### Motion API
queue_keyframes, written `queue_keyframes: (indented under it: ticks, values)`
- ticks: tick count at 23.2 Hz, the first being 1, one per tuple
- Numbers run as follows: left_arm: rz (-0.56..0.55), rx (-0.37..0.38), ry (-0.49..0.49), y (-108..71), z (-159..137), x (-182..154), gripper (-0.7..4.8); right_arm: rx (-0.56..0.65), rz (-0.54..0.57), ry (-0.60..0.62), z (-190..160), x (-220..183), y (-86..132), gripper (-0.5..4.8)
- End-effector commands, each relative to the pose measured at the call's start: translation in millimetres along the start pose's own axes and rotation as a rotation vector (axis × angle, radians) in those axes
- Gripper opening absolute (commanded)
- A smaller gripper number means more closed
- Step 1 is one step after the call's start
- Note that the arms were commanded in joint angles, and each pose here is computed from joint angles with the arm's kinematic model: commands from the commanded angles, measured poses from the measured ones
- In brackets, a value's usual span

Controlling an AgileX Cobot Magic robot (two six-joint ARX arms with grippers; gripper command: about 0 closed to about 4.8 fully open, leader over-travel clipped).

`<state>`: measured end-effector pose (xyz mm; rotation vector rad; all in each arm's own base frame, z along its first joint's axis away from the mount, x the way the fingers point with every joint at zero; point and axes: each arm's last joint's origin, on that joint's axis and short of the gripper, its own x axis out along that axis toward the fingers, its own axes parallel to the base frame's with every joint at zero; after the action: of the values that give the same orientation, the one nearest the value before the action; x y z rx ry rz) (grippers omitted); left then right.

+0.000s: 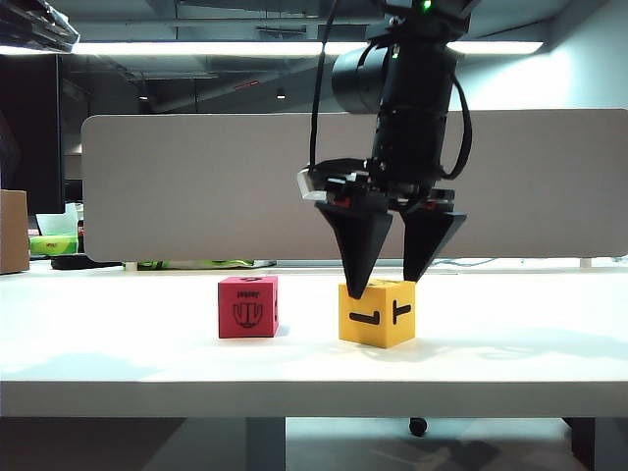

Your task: Stack the letter block on the right onto the letter block on the left.

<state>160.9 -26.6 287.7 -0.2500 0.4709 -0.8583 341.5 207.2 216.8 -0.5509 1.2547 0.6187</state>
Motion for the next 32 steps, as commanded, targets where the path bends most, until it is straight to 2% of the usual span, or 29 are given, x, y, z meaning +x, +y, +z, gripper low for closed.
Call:
queue_keyframes:
  ticks: [1,5,6,8,15,18,20,21,25,29,32]
  values:
    - [-0.008,0.014,-0.005,-1.0,1.2,-0.3,0.25,-0.009,0.04,-0.02,2.2,0.7,1.7,3.56]
    - [-0.008,0.014,-0.005,-1.0,1.3,-0.3,0.25,-0.01,0.066,-0.036,4.0,3.2,2.1,3.49]
    - [-0.008,0.015,-0.005,-1.0,1.3,-0.3,0.25,-0.01,0.083,-0.042,4.5,3.6,2.6,3.01]
    - [-0.008,0.014,-0.005,-1.0,1.2,-0.3,0.25,-0.01,0.091,-0.041,4.3,3.5,2.8,2.69]
    - [-0.009,0.004,-0.005,-1.0,1.2,-0.3,0.25,-0.004,0.093,-0.038,5.8,-4.8,3.0,2.69]
    - [-0.007,0.008,-0.008,-1.0,1.6,-0.5,0.25,0.053,0.091,-0.052,13.8,-25.1,1.8,2.7]
    - [0.01,0.013,-0.016,0.0,2.4,-1.2,0.25,0.147,0.089,-0.08,21.0,-43.7,0.3,2.69]
    - [0.036,0.018,-0.03,1.7,3.8,-2.7,0.25,0.224,0.089,-0.119,28.0,-61.1,-1.2,2.7]
    - [0.073,0.016,-0.053,5.9,5.4,-7.0,0.26,0.323,0.097,-0.269,45.2,-96.2,1.5,2.69]
    - [0.084,0.012,-0.059,7.1,5.6,-8.6,0.25,0.37,0.151,-0.316,58.3,-95.3,12.7,2.69]
    - [0.085,0.013,-0.061,5.7,5.4,-9.8,0.25,0.382,0.184,-0.301,68.7,-77.0,26.3,2.69]
